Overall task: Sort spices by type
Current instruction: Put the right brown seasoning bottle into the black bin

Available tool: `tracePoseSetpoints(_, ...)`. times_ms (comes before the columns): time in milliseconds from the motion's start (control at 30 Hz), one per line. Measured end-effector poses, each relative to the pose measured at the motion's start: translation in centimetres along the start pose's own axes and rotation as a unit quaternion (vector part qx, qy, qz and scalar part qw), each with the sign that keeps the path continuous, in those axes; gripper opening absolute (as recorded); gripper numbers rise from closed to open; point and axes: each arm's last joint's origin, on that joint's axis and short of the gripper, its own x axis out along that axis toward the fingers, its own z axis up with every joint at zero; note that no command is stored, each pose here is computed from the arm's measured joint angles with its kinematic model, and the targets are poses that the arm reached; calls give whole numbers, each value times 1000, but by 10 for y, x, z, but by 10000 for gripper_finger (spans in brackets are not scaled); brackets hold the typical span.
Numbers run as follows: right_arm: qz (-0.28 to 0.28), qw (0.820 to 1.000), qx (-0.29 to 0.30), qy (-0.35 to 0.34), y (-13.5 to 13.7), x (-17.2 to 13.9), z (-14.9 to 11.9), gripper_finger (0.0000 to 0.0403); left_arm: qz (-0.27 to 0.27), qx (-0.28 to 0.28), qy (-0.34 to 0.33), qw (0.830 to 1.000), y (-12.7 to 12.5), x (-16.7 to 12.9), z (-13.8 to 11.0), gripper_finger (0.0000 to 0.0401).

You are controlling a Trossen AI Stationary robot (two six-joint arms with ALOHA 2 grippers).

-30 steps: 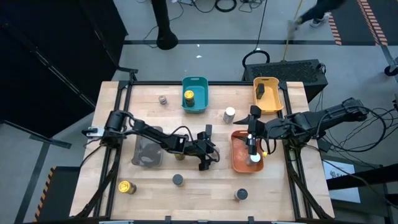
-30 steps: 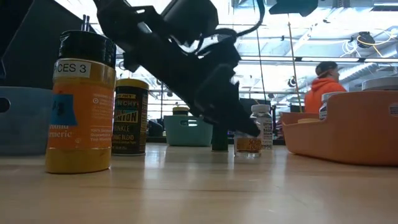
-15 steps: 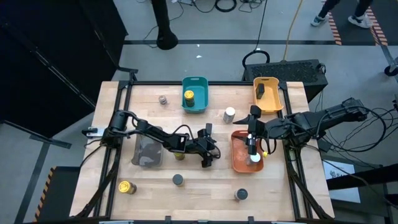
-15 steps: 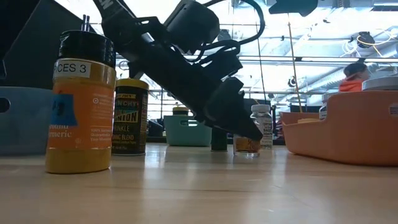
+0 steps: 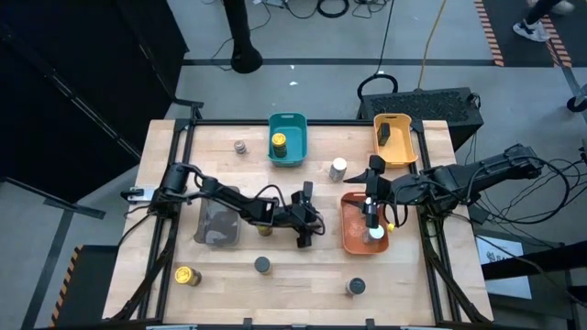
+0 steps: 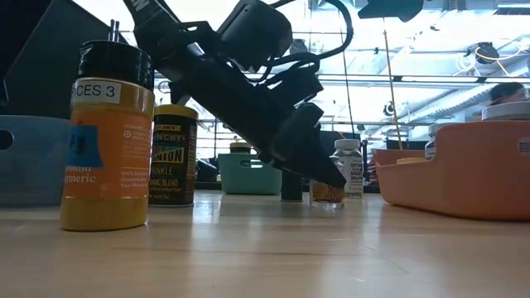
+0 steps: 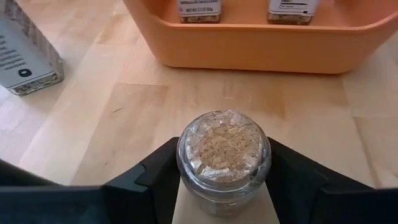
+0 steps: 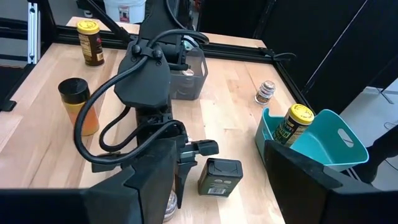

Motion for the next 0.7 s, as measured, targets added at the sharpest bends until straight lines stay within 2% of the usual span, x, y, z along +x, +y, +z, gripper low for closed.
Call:
tracePoseSetpoints(267,0,1000,0,4,0,0,-1,226,-10,4,-28,1000,-14,-11,10,199)
tracePoseSetpoints(533,-1,1000,0,3,0,0,-1,226,-17,-5,-75,997,-12,-53,52,200)
tracePoseSetpoints(700,-1,1000,0,2,0,0,0,226,-21,-3,-64,998,-10,-92,71,201)
